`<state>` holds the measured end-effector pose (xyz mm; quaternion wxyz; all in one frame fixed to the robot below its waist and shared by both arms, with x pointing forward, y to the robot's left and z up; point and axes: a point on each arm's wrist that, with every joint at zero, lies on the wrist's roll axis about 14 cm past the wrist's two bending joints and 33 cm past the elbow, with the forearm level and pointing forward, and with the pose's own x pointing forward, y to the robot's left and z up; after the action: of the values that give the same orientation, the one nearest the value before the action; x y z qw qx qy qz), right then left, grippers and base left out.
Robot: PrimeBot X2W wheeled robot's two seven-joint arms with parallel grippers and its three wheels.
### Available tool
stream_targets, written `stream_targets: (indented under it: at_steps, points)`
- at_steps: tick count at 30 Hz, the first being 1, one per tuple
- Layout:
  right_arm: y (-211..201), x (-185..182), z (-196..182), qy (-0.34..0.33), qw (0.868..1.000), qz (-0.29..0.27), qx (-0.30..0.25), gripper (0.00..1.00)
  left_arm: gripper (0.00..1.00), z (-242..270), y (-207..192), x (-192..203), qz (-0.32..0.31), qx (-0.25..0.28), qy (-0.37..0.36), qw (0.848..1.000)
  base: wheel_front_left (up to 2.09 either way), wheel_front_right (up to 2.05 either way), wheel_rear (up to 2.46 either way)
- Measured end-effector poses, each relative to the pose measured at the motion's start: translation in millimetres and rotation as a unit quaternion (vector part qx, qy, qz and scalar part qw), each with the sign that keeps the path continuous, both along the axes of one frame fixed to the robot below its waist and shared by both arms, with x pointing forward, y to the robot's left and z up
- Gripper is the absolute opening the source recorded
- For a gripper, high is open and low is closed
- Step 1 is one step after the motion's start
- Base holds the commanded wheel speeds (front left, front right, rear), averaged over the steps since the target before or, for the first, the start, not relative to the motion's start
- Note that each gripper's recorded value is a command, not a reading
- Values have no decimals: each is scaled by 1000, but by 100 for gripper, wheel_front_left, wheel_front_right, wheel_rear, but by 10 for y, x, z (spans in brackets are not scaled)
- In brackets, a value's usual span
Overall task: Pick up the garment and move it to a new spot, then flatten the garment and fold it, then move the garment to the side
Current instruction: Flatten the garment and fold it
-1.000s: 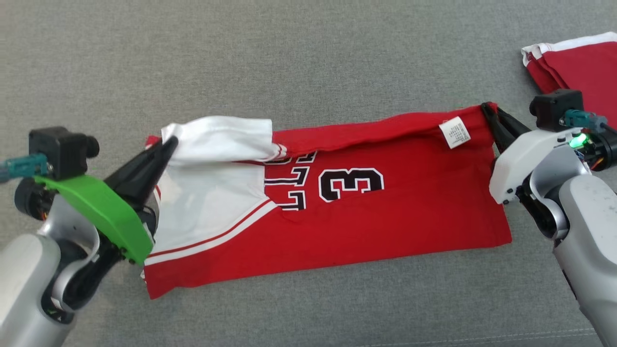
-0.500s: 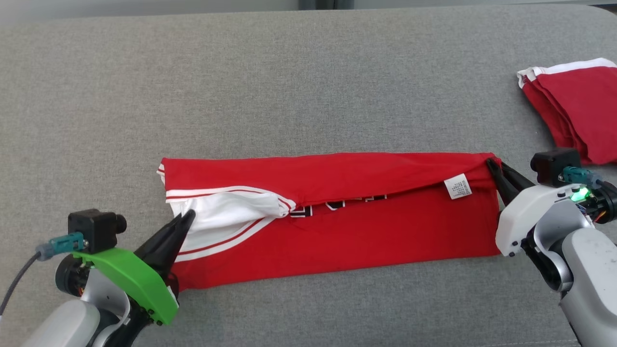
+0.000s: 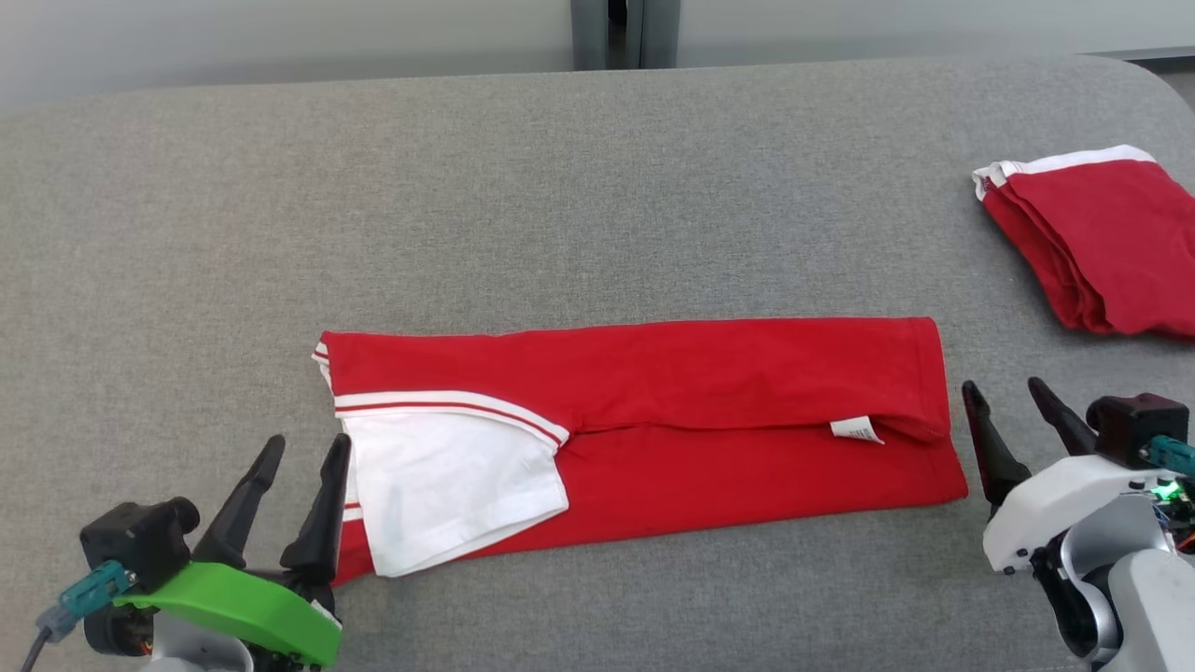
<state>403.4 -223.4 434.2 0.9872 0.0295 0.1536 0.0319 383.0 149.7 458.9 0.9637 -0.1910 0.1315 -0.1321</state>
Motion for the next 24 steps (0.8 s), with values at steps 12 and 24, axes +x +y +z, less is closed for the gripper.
stream_targets:
  at_steps: [12, 24]
  points:
    - [39, 6, 50, 15, 999, -31, 23, 100, 100, 159, 217, 32, 100, 13, -47, 994, 0, 0, 0]
    - [262, 42, -450, 127, 992, -7, 17, 100, 100, 166, 678, -153, 182, 53, -56, 980, 0, 0, 0]
